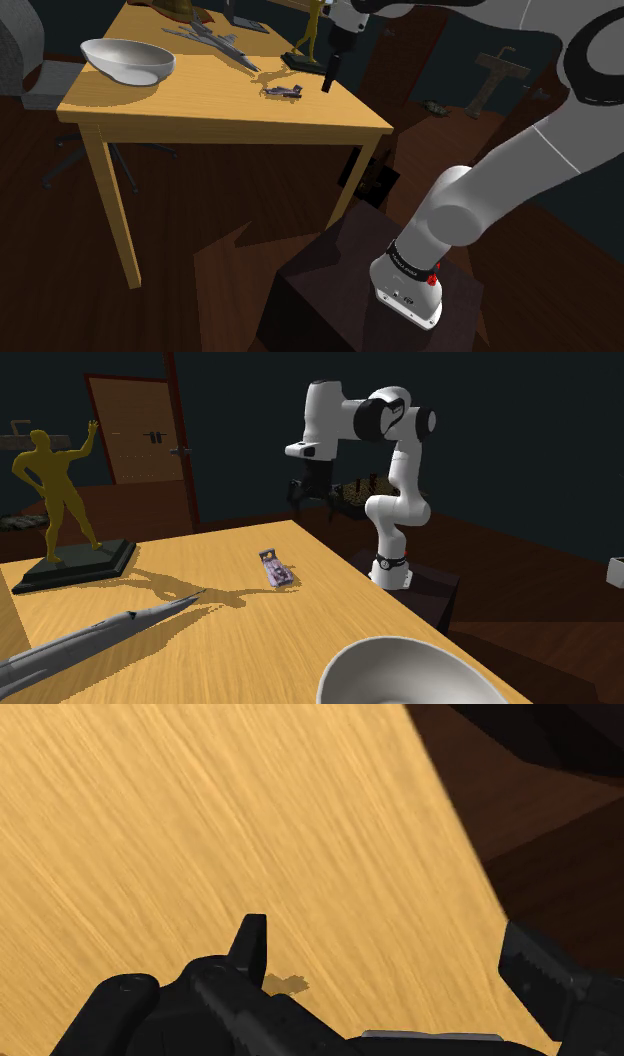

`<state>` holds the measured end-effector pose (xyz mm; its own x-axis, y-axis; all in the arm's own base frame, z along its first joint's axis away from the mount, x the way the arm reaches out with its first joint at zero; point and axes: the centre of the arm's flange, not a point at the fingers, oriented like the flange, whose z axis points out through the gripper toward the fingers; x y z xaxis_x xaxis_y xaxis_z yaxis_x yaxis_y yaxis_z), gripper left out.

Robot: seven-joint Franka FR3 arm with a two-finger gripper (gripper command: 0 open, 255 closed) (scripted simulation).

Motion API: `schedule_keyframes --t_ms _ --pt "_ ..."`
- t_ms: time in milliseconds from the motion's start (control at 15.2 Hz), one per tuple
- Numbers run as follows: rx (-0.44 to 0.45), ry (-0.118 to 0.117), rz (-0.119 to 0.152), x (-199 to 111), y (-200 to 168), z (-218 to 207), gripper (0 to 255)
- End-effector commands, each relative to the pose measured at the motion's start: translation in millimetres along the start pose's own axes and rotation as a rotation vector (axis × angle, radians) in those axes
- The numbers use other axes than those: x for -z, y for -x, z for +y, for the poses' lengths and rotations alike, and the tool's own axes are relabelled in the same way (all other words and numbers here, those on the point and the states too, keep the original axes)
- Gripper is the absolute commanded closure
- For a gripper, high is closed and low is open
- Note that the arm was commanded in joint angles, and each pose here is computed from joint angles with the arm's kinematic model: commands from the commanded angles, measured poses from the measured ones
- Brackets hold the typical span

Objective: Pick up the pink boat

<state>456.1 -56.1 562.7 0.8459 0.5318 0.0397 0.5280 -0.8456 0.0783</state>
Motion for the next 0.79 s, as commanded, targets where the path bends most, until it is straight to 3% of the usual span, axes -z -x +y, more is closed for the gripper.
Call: schedule_keyframes --t_ms 0,660,726 --pt "0.089 0.007 -0.005 -8.9 -20.7 19.3 0" --pt "0.507 0.031 -0.031 -51.7 -134.7 69.4 0" --pt "0.508 0.031 -0.031 -51.8 -135.0 69.4 0"
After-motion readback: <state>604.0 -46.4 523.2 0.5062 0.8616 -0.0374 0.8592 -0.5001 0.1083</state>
